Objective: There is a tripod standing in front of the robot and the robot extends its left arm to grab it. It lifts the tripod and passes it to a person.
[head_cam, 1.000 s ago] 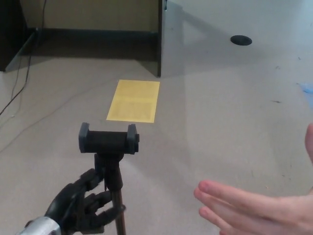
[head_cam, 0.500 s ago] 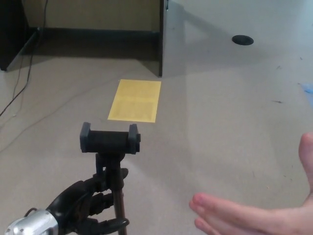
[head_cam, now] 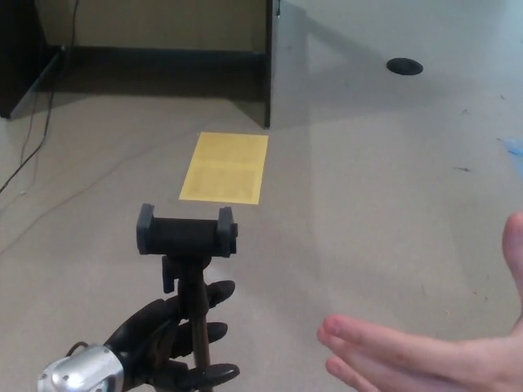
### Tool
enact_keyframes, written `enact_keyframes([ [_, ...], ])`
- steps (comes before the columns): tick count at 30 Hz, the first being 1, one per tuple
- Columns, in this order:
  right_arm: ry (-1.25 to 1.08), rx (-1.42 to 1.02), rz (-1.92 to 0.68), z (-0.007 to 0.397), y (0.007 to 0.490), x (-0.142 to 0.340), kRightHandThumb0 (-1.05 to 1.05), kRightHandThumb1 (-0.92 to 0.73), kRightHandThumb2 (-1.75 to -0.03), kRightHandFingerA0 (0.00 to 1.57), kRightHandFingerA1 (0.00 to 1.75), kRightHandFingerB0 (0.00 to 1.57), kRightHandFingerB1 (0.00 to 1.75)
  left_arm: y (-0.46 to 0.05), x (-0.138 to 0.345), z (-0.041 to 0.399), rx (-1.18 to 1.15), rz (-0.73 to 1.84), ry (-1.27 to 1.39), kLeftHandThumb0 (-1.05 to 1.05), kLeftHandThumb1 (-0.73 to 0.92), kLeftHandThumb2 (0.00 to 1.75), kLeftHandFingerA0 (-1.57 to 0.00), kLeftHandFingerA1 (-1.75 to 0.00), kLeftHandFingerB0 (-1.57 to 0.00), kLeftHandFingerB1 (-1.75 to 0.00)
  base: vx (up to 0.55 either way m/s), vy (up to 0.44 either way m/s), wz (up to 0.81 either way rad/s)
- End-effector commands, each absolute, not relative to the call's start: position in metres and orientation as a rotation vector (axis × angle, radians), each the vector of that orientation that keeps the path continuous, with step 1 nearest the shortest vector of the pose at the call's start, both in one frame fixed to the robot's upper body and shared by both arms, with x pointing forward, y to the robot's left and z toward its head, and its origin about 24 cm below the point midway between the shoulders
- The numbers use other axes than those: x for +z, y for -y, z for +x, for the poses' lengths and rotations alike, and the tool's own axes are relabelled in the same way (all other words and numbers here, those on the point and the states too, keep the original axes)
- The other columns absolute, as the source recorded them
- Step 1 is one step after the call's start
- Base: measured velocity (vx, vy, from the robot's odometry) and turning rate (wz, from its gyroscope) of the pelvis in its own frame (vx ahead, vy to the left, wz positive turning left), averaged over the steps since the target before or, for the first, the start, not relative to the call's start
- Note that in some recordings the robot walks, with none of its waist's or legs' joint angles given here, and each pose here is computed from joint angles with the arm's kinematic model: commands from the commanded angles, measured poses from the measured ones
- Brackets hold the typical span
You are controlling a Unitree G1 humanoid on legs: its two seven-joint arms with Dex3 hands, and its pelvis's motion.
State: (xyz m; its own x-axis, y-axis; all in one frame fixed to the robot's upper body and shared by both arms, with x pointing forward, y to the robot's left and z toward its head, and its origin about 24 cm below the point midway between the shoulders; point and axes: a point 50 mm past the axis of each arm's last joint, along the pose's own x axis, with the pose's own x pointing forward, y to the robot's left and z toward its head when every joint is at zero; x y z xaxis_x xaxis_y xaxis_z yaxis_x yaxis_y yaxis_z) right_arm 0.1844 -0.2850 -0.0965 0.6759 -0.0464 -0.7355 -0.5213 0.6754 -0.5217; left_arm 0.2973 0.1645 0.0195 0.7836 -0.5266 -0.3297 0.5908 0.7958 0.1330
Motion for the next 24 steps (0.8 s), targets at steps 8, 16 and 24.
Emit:
enact_keyframes([
  [8,-0.761,0.339,-0.786,0.192,0.278,-0.093,-0.40,-0.72,-0.62,0.56,0.39,0.35,0.32,-0.154,0.013,0.298,-0.550,0.282,-0.254,-0.41,0.65,0.62,-0.62,-0.45,-0.10,-0.21,0.00,0.000,0.00],
  [16,-0.765,0.324,-0.811,0.196,0.285,-0.088,-0.41,-0.71,-0.61,0.58,0.39,0.37,0.32,-0.130,0.023,0.302,-0.383,0.223,-0.091,-0.12,0.84,0.69,-0.96,-1.43,-0.69,-0.51,0.00,0.000,0.00],
  [24,-0.773,0.328,-0.811,0.194,0.286,-0.088,-0.40,-0.72,-0.62,0.57,0.40,0.36,0.32,-0.127,0.034,0.298,-0.339,0.187,-0.010,0.00,0.91,0.76,-0.78,-1.50,-0.67,-1.23,0.00,0.000,0.00],
])
